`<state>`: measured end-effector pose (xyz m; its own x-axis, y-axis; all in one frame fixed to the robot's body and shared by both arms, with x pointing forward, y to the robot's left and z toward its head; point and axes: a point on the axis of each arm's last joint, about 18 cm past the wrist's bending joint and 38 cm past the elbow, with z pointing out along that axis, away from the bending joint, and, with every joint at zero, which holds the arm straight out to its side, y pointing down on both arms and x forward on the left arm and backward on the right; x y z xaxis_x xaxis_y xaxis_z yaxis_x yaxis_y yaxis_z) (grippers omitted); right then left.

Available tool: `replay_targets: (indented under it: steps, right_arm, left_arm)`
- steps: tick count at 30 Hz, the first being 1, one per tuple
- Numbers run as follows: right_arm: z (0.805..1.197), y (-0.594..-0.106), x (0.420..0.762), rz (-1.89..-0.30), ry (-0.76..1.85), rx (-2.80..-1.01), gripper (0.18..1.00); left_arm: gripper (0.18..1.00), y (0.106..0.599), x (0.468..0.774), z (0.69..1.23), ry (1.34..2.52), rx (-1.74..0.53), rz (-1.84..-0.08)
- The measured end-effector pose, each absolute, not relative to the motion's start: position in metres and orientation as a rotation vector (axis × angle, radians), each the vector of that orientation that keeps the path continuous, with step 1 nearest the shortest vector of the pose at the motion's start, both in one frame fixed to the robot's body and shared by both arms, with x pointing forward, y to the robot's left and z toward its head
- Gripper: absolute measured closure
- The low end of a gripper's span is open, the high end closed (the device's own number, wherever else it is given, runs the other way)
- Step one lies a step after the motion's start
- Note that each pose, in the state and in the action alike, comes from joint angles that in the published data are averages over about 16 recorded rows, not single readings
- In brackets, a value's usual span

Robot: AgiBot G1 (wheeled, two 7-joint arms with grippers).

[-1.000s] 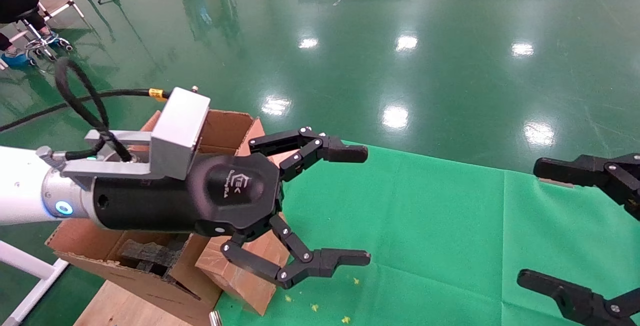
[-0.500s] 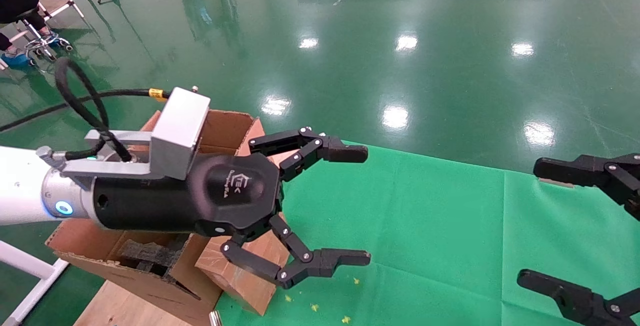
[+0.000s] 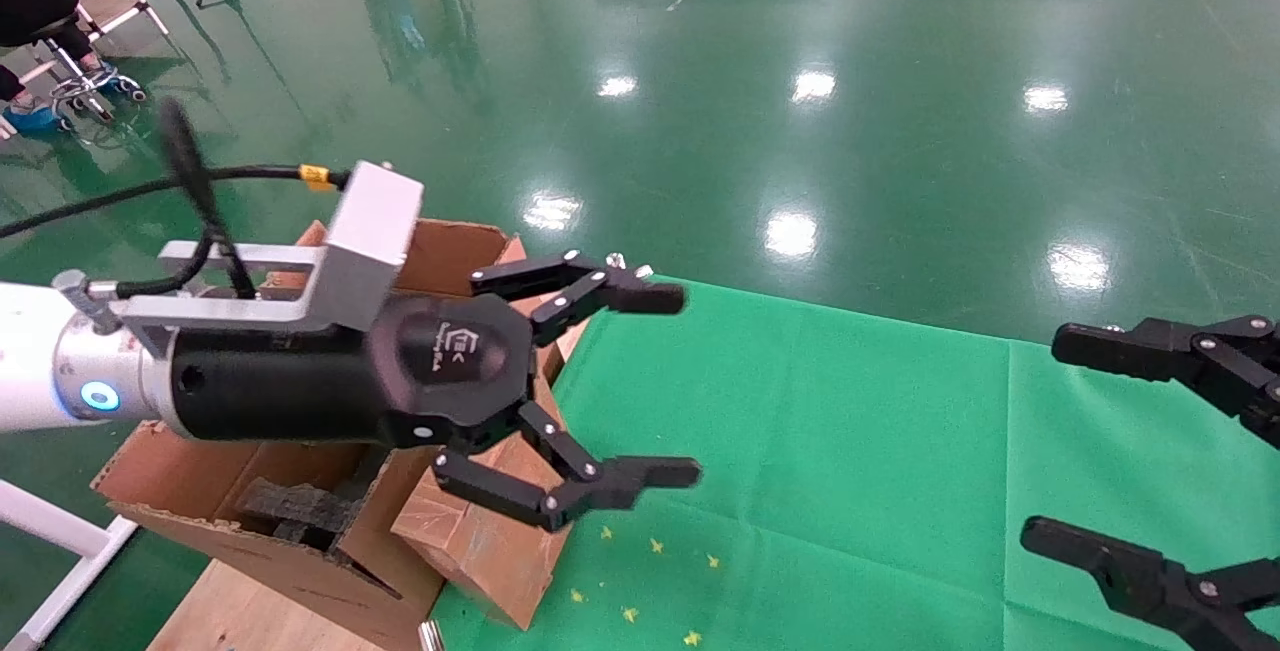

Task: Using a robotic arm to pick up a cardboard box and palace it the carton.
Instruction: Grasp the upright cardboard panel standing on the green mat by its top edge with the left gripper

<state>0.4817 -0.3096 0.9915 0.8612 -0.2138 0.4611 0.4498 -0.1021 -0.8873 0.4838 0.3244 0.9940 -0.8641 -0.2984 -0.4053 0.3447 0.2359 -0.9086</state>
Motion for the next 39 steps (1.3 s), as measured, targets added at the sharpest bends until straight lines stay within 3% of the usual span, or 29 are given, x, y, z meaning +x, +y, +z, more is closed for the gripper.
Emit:
replay_targets:
  steps: [11,29,39]
  right_arm:
    - [0.992,-0.310,0.482,-0.564,-0.190,-1.579,0.466]
    - [0.991,-0.310,0.482,-0.564,-0.190,-1.579,0.860]
    - [0.991,-0.310,0.482,-0.564,-0.190,-1.579,0.961]
  left_arm:
    - [0.183,0.363,0.490,0.996,2.133,-0.356,-1.413]
    - [0.183,0.392,0.503,0.997,2.172,-0.763,-1.221]
    - [0.183,0.395,0.520,0.991,2.191,-1.098,-1.047]
